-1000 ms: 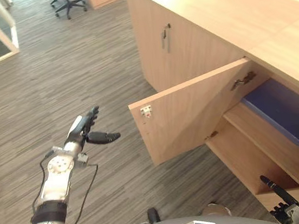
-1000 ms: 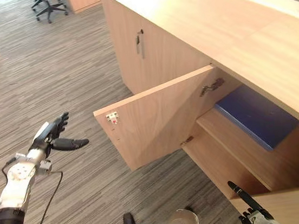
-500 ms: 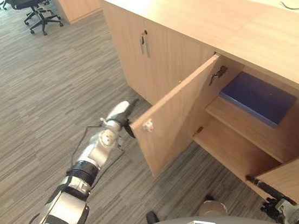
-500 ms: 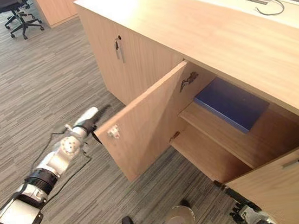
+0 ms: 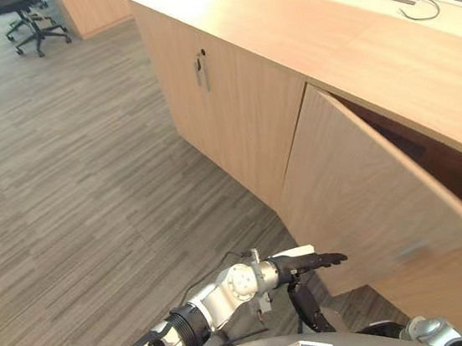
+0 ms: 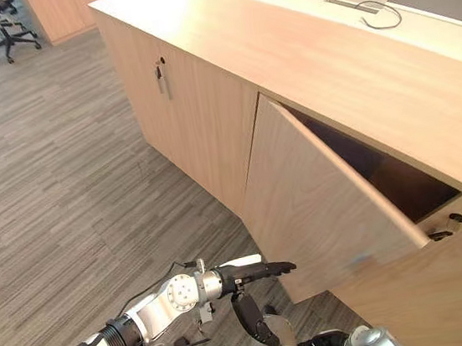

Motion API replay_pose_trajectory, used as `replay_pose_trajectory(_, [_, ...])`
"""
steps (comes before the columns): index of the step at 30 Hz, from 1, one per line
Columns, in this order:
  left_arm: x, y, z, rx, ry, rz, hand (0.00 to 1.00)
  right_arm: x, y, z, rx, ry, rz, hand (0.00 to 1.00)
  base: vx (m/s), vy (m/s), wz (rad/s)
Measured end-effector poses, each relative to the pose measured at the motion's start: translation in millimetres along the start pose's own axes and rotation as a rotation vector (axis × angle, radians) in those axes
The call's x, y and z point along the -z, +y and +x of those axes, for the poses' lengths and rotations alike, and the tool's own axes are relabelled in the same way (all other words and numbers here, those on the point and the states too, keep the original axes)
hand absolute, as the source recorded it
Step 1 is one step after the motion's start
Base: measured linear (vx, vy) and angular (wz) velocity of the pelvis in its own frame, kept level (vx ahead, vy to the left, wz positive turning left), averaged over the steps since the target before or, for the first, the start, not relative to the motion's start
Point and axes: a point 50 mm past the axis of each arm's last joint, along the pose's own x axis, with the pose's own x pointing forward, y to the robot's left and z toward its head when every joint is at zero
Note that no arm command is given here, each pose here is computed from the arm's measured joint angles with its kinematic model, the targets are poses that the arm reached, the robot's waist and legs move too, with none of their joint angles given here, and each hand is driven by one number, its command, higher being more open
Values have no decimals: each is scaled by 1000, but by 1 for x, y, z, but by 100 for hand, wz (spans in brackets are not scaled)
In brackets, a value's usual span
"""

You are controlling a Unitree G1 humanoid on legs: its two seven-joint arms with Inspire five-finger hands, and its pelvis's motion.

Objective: Walk over to the cabinet, pick up the folder, carry it to the office cabinet, place the folder inside the office cabinet, then close the office cabinet door

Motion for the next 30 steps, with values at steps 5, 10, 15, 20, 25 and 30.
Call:
replay_pose_trajectory(5, [13, -5, -12, -33, 25, -99, 100, -2, 9, 7, -1, 12, -17, 100, -270, 207, -49])
replay_pose_trajectory(10, [28, -3, -32, -147, 47, -270, 100, 14, 35, 19, -83, 71, -20, 100, -136, 187, -89])
replay_pose_trajectory(15, [31, 4, -44, -196, 42, -274, 100, 24, 70, 32, -169, 120, -56, 100, -84, 18, -101])
replay_pose_trajectory(20, [45, -7, -44, -204, 90, -344, 100, 40, 116, 41, -276, 109, -15, 100, -24, -94, -65])
replay_pose_trajectory(25, [68, -13, -52, -311, 128, -516, 100, 44, 122, 46, -134, 57, 235, 100, 30, -68, -25])
replay_pose_trajectory(30, [113, -24, -81, -560, 222, -835, 100, 30, 43, 29, 250, -1, 453, 100, -21, -33, -24])
